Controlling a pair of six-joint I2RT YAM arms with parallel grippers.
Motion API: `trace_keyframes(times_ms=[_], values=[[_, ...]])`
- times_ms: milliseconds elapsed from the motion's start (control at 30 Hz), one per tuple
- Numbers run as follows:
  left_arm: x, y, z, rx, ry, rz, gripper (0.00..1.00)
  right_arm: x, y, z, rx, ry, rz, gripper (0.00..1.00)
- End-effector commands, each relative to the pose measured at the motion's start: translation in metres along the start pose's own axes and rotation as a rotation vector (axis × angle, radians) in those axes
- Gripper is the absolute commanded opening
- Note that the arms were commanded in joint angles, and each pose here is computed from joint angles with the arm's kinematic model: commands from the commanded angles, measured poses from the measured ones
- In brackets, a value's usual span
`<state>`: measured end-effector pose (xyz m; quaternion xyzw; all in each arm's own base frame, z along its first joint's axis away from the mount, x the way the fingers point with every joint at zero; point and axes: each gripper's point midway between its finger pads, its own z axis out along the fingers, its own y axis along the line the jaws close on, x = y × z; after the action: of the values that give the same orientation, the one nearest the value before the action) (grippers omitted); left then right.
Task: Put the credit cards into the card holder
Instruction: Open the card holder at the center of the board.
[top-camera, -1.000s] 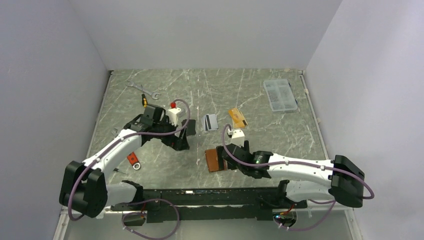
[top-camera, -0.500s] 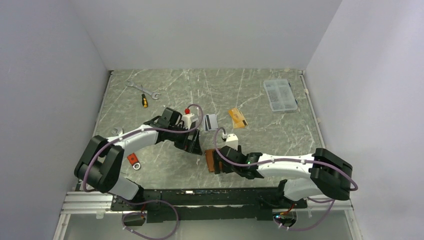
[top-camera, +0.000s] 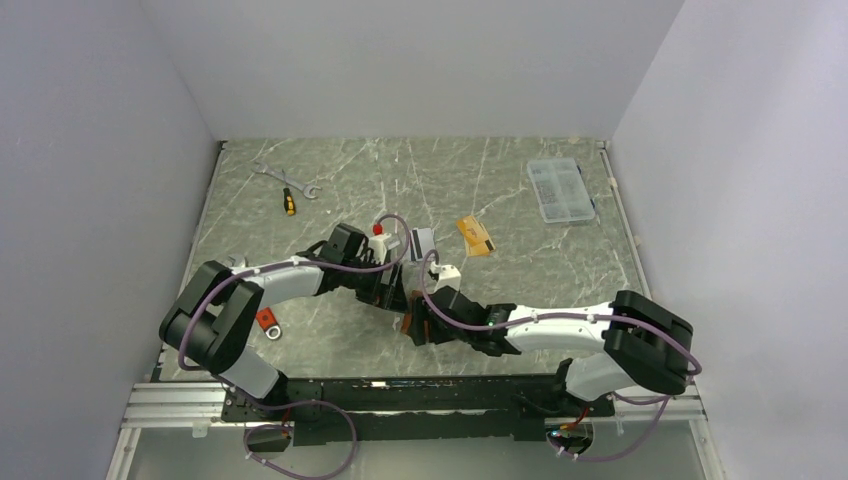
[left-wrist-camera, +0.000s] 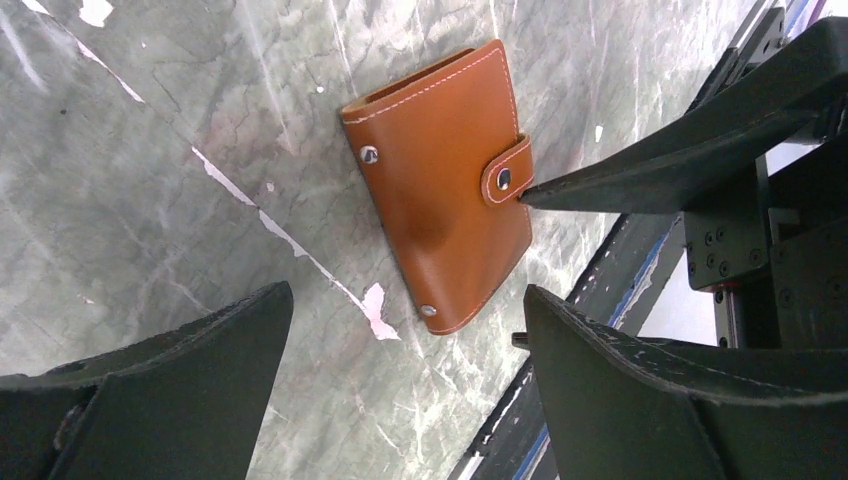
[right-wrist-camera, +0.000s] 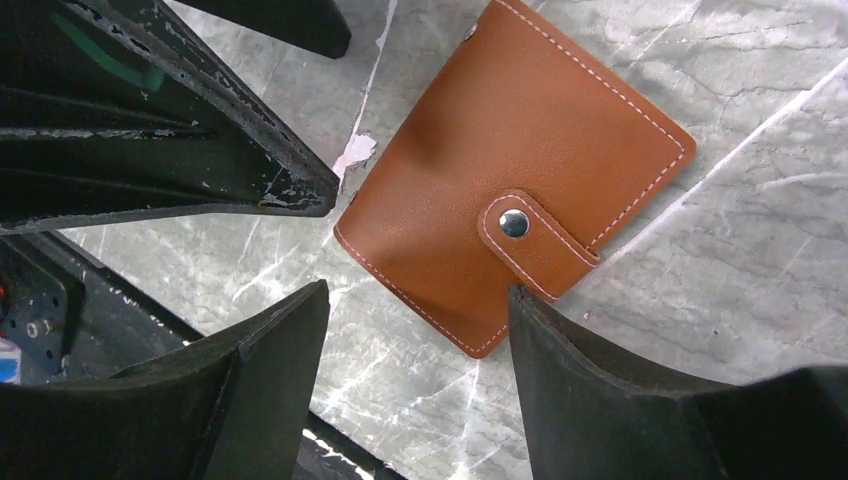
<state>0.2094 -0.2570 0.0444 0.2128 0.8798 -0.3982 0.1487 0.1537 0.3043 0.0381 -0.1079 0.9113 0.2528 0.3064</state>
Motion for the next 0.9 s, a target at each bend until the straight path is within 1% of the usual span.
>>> trace_keyframes(times_ms=[0, 167, 233, 267, 333, 400, 567, 733, 867], values=[[0.001, -0.004, 0.004, 0.029, -0.009, -0.017, 0.93, -0.014, 0.012, -0.003, -0.064, -0.022, 0.023, 0.67], [0.006, -0.003, 0.009, 0.039, 0.003, -0.049, 0.85, -0.021, -0.021, -0.025, 0.031, -0.075, 0.028, 0.66], [0.011, -0.006, 0.013, 0.052, 0.023, -0.060, 0.81, -0.020, -0.033, -0.024, 0.058, -0.079, 0.040, 0.64], [0.013, -0.007, 0.015, 0.057, 0.032, -0.061, 0.78, -0.019, -0.035, -0.022, 0.054, -0.076, 0.048, 0.62], [0.015, -0.011, 0.020, 0.061, 0.048, -0.056, 0.72, -0.017, -0.033, -0.015, 0.031, -0.068, 0.065, 0.59], [0.012, -0.015, 0.026, 0.072, 0.041, -0.033, 0.69, -0.016, -0.025, -0.008, -0.003, -0.061, 0.078, 0.58], [0.016, -0.012, 0.035, 0.055, 0.061, -0.042, 0.66, -0.003, -0.023, 0.003, -0.037, -0.030, 0.111, 0.54], [0.019, -0.012, 0.037, 0.064, 0.078, -0.053, 0.64, 0.008, -0.030, 0.009, -0.042, -0.010, 0.148, 0.43], [0.011, -0.031, 0.032, 0.144, 0.081, -0.054, 0.58, 0.023, -0.043, 0.014, -0.014, 0.019, 0.178, 0.30]])
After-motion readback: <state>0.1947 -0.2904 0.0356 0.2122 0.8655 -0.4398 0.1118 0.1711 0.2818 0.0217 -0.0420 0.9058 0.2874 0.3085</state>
